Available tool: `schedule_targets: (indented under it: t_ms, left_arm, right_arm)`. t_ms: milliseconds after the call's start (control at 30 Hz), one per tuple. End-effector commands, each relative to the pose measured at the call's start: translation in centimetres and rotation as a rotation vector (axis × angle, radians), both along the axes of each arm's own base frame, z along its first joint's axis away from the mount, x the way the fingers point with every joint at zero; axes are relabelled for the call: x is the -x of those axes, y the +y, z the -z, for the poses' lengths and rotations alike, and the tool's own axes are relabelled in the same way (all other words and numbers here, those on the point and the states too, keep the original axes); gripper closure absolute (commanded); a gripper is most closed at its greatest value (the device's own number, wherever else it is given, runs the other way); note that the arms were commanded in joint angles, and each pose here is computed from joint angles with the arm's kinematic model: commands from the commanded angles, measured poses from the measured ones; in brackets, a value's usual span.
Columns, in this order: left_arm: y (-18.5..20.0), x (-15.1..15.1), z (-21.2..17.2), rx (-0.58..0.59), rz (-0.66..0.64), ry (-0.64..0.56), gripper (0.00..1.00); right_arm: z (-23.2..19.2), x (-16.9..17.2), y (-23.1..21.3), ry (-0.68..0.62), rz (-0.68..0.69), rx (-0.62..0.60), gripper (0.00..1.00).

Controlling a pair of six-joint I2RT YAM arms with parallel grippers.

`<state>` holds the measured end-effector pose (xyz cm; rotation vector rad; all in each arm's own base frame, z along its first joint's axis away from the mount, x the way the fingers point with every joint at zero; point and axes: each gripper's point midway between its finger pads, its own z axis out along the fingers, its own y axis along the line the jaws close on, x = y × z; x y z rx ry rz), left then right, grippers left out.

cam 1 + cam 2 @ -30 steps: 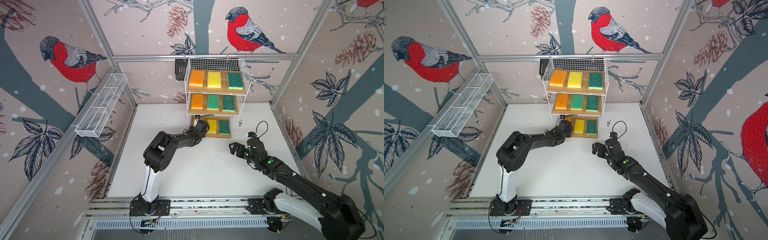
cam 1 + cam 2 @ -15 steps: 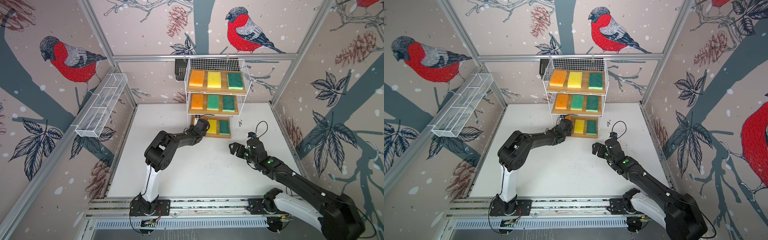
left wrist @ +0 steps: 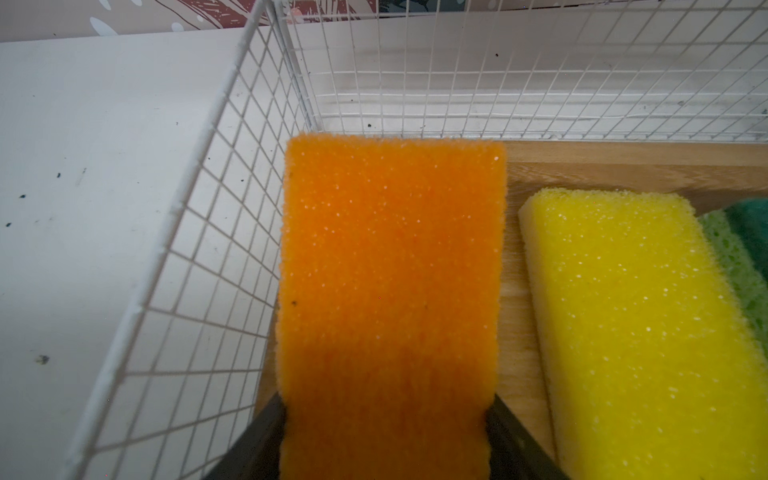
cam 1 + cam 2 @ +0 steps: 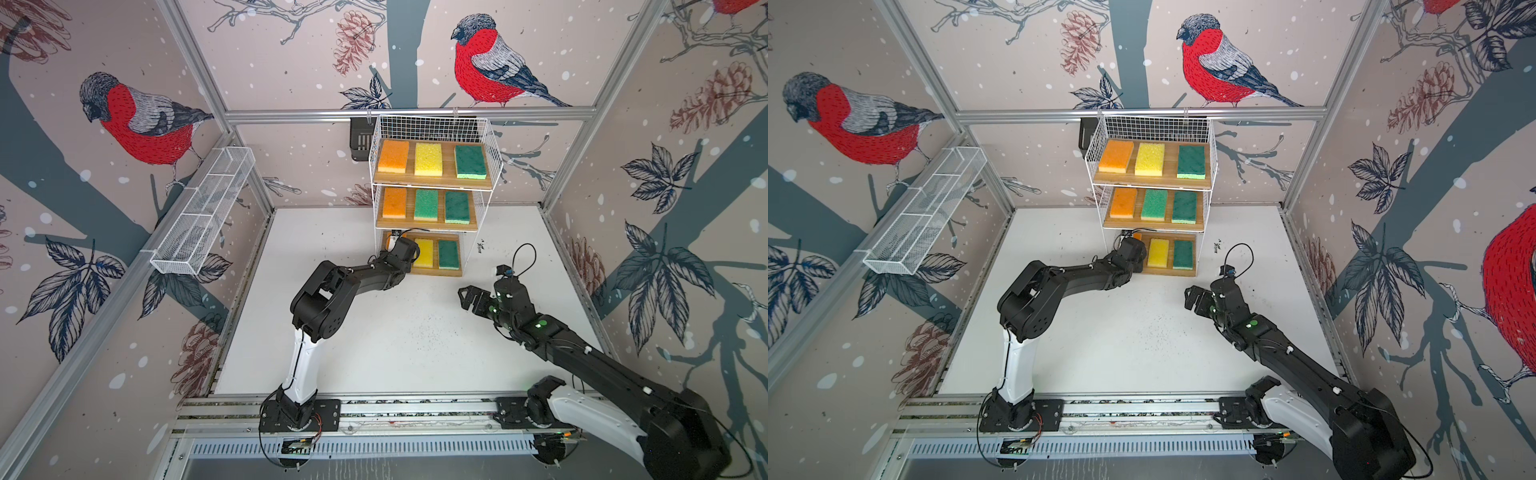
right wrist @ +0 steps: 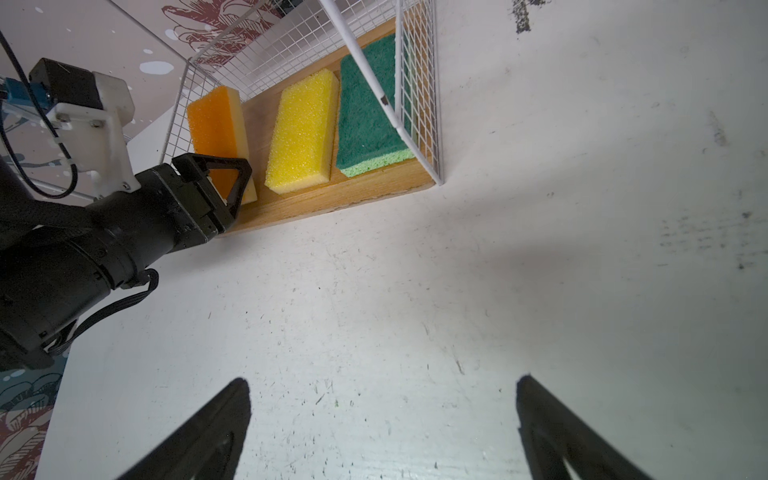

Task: Place and organize the cleaning sponges onto the shelf

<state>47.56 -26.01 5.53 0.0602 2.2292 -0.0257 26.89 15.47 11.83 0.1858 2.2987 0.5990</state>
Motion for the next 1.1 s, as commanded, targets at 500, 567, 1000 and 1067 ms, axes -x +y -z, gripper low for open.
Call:
schedule_targets:
  t_ms: [500,567,1000,1067]
  left_arm:
    - [0.4,-0.7,0.3,-0.020,-0.026,-0.011,0.37]
    - [0.5,-0.7,0.4,-0.022,-0.029,-0.012,0.37]
    - [0.5,-0.8,1.0,-0.018,-0.025,0.002,0.35]
    - [0.5,-0.8,1.2,-0.017,-0.025,0.006,0.35]
  right_arm:
    - [-0.6,-0.5,0.0,-0.024,0.015,-0.016,0.01]
    - [-0.5,-0.5,0.0,-0.024,0.015,-0.014,0.01]
    - [-0.7,-0.5,0.2,-0.021,0.013,-0.022,0.01]
    - [-0.7,-0.5,0.2,-0.021,0.014,-0.024,0.01]
